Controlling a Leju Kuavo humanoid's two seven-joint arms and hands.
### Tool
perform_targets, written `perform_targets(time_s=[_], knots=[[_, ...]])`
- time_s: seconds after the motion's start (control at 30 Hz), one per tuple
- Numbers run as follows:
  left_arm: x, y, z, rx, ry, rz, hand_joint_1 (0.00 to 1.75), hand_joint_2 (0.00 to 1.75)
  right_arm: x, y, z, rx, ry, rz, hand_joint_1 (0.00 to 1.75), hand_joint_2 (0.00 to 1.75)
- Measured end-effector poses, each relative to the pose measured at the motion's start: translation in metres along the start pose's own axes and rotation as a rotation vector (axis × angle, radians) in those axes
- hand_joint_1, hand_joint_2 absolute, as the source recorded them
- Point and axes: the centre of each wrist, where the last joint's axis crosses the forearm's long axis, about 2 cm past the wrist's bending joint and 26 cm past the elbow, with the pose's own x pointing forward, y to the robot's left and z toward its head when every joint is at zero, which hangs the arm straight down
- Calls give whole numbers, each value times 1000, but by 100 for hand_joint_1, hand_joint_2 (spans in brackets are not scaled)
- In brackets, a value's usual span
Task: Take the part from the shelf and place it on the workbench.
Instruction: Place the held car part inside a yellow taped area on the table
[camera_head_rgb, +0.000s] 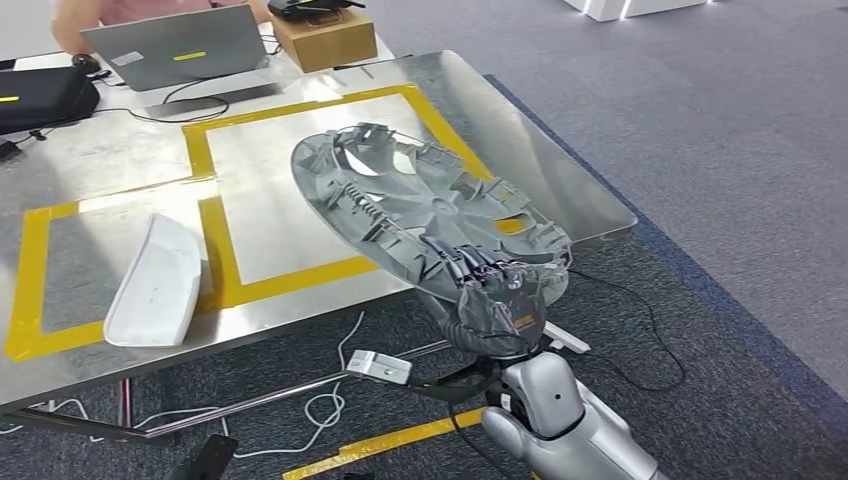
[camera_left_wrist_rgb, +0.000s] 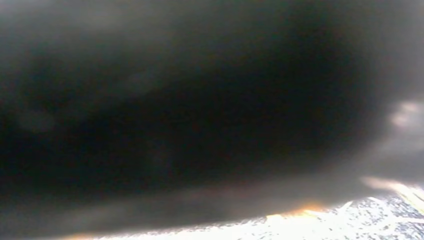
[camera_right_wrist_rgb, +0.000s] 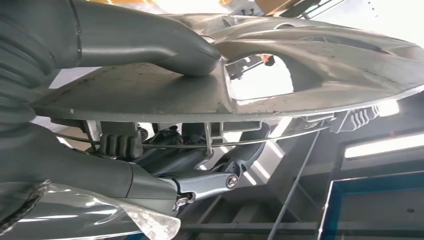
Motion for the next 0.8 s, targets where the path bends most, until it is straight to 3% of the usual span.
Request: perform_targets(time_s=[0.8], knots=[[0,3,-1,-25,20,-30,0,0,1,0,8,21,43,-11,175,175]])
